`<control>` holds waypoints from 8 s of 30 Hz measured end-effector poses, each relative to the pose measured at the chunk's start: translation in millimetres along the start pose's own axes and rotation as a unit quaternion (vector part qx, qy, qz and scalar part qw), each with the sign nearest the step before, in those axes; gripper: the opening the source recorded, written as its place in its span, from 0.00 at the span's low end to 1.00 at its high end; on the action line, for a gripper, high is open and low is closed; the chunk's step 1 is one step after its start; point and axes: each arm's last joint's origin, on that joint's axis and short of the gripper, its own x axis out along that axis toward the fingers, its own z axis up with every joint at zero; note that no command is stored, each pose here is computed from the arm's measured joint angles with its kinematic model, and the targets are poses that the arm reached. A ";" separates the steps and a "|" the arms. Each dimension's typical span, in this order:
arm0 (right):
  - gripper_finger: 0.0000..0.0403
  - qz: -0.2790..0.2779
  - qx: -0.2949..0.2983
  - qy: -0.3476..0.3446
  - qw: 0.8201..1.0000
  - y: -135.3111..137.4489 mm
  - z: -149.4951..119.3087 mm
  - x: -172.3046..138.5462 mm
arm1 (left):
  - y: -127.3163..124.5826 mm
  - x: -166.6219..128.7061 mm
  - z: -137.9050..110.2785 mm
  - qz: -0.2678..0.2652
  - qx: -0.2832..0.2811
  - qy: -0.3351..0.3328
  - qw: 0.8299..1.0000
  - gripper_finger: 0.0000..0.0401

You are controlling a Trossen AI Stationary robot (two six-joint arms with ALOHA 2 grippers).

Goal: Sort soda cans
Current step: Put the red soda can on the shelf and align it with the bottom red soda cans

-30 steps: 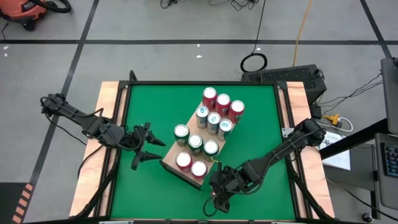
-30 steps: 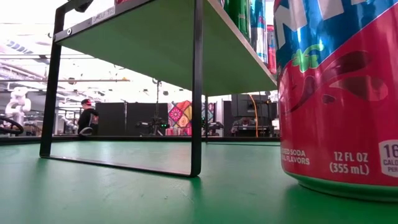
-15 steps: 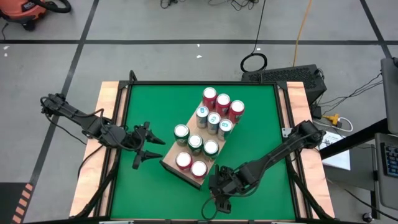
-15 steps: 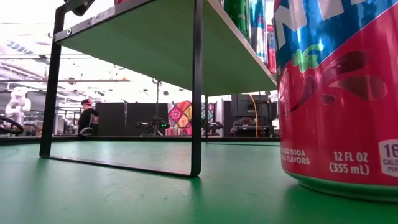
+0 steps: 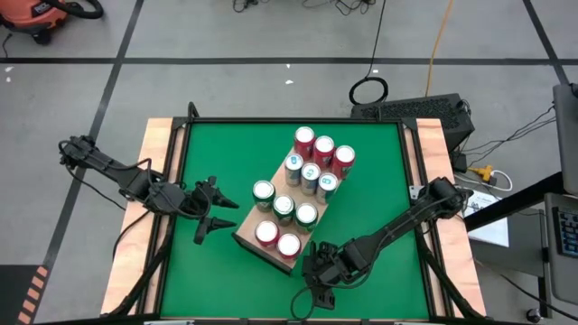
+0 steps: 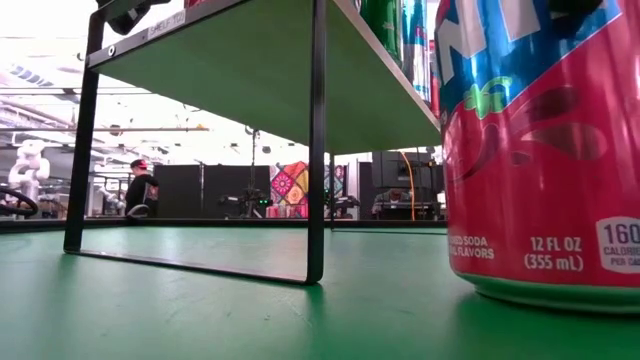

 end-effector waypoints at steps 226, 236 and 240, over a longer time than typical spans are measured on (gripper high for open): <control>0.74 0.155 -0.068 -0.562 0.810 -67.8 181.5 -313.4 | -42.2 -12.7 150.4 -0.054 -0.097 -0.295 0.949 0.70; 0.89 0.180 0.047 -0.561 0.806 -69.7 182.1 -313.2 | -41.9 -21.1 158.6 0.029 -0.020 -0.328 0.944 0.71; 0.89 0.155 0.089 -0.584 0.792 -67.5 181.4 -313.6 | -42.3 -29.0 164.9 0.111 0.060 -0.337 0.933 0.72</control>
